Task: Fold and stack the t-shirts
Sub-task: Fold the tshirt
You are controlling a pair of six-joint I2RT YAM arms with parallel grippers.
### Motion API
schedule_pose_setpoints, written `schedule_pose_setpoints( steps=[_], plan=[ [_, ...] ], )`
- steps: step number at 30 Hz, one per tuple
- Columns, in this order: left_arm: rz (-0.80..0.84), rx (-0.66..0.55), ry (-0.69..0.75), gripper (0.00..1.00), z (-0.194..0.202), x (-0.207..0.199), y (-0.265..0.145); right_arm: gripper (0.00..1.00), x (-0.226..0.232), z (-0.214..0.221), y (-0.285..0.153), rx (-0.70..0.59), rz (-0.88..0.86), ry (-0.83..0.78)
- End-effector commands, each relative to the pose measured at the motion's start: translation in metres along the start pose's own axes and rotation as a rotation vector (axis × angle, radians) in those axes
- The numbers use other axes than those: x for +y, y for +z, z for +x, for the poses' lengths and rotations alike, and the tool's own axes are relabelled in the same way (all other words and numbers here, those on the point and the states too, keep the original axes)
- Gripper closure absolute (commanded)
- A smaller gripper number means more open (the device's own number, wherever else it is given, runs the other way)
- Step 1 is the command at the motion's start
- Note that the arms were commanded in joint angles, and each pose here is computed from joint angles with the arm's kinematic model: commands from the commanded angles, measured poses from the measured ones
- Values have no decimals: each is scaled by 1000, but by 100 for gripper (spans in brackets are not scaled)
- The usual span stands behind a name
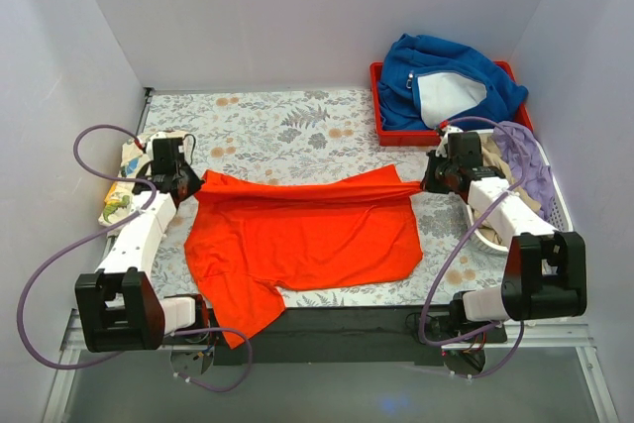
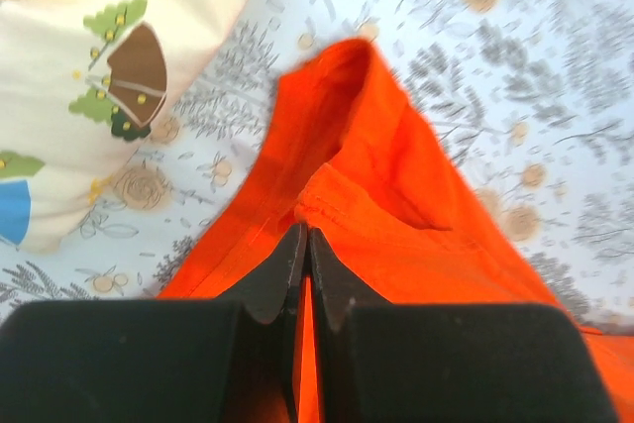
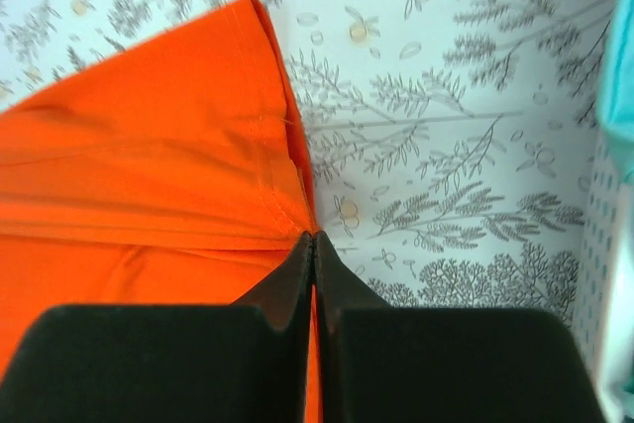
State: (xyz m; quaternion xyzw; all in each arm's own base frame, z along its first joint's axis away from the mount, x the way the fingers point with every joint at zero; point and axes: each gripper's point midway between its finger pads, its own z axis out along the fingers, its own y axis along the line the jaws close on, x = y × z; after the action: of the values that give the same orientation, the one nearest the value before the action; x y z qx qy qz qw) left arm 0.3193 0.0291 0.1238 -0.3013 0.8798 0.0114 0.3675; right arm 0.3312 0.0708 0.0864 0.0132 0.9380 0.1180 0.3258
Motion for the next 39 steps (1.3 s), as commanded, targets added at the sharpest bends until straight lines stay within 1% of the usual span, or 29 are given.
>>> schedule_pose_setpoints(
  steps=[1, 5, 8, 9, 12, 14, 15, 16, 17, 18, 19, 22, 23, 26, 27, 29, 31, 32, 33, 34, 35, 36, 37, 39],
  plan=[
    [56, -99, -17, 100, -41, -16, -21, 99, 5, -44, -12, -123, 7, -8],
    [173, -188, -26, 100, -66, -36, -47, 99, 7, -68, -24, -202, 13, -29],
    [208, -251, -33, 100, -88, -46, -58, 99, 10, -83, -24, -227, 12, -38],
    [204, -247, -21, 100, -91, -49, -52, 99, 12, -94, -22, -233, 8, -37],
    [195, -249, 4, 100, -105, -57, -44, 99, 12, -107, -12, -227, 15, -37],
    [160, -204, 21, 100, -104, -59, -21, 99, 12, -114, -7, -226, 17, -34],
    [161, -209, 21, 100, -111, -63, -19, 99, 15, -119, -1, -220, 4, -37],
    [151, -183, 28, 100, -108, -66, -2, 99, 15, -121, 3, -215, 3, -34],
    [165, -172, 29, 100, -109, -71, 3, 99, 16, -122, 6, -208, -2, -33],
    [188, -184, 26, 100, -117, -79, 6, 99, 18, -120, 14, -189, -18, -33],
    [188, -155, 30, 100, -114, -83, 19, 99, 19, -123, 16, -189, -27, -32],
    [230, -144, 38, 100, -118, -98, 32, 99, 21, -117, 29, -153, -46, -33],
    [238, -120, 46, 100, -113, -101, 43, 99, 20, -115, 32, -144, -42, -33],
    [290, -118, 67, 100, -119, -116, 52, 99, 19, -100, 41, -101, -56, -32],
    [348, -131, 77, 100, -123, -128, 50, 99, 22, -98, 40, -99, -69, -32],
    [397, -167, 94, 100, -137, -140, 46, 99, 21, -89, 40, -86, -72, -29],
    [486, -185, 124, 100, -147, -160, 43, 99, 20, -87, 35, -93, -67, -30],
    [530, -219, 135, 99, -162, -172, 34, 99, 19, -81, 36, -82, -67, -28],
    [546, -214, 140, 99, -165, -178, 39, 99, 20, -81, 33, -89, -69, -31],
    [595, -204, 153, 99, -166, -188, 36, 99, 19, -79, 33, -86, -70, -30],
    [637, -224, 159, 98, -178, -199, 27, 99, 19, -77, 33, -83, -70, -31],
    [667, -199, 171, 98, -173, -205, 31, 99, 18, -74, 31, -82, -70, -29],
    [718, -180, 181, 98, -170, -212, 25, 99, 19, -72, 31, -79, -74, -31],
    [730, -154, 176, 97, -162, -213, 24, 99, 22, -69, 29, -75, -89, -34]
  ],
)
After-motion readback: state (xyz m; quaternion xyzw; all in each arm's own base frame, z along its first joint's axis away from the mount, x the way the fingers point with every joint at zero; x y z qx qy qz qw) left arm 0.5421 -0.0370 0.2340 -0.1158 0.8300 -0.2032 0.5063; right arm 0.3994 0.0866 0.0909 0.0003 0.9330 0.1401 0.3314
